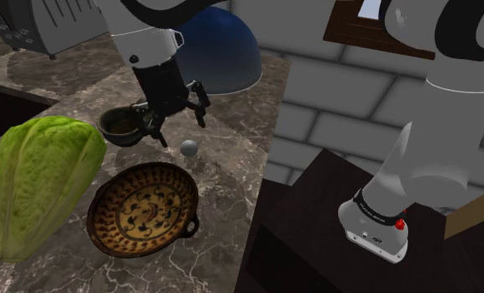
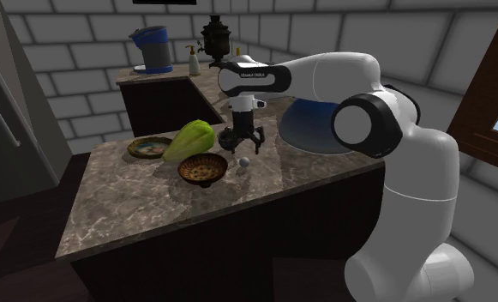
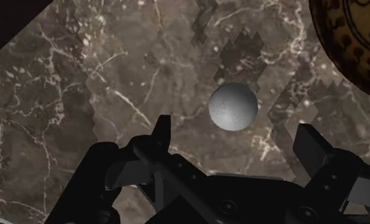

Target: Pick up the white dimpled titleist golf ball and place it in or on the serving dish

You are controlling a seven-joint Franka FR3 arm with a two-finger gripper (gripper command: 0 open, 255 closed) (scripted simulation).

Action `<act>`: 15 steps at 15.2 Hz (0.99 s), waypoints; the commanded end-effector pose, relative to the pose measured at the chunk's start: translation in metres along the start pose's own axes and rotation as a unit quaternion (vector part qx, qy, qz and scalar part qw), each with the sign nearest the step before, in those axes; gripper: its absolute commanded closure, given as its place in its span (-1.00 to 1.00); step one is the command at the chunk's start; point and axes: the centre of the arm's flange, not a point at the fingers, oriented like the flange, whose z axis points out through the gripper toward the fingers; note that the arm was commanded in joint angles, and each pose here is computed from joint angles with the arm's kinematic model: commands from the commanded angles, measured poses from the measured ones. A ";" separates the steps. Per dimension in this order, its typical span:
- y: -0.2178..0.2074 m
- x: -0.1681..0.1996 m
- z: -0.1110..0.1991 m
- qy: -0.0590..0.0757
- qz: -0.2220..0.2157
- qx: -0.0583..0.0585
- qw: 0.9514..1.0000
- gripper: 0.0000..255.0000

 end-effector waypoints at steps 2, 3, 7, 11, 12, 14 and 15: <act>-0.002 0.002 0.015 0.000 0.000 0.000 1.000 -1.00; -0.002 0.002 0.020 0.000 0.000 0.000 1.000 -1.00; -0.002 0.002 0.034 0.000 0.000 0.000 1.000 -1.00; -0.002 0.002 0.034 0.000 0.000 0.000 1.000 -1.00; -0.002 0.002 0.034 0.000 0.000 0.000 1.000 -1.00; -0.002 0.002 0.034 0.000 0.000 0.000 1.000 1.00; -0.002 0.002 0.034 0.000 0.000 0.000 1.000 1.00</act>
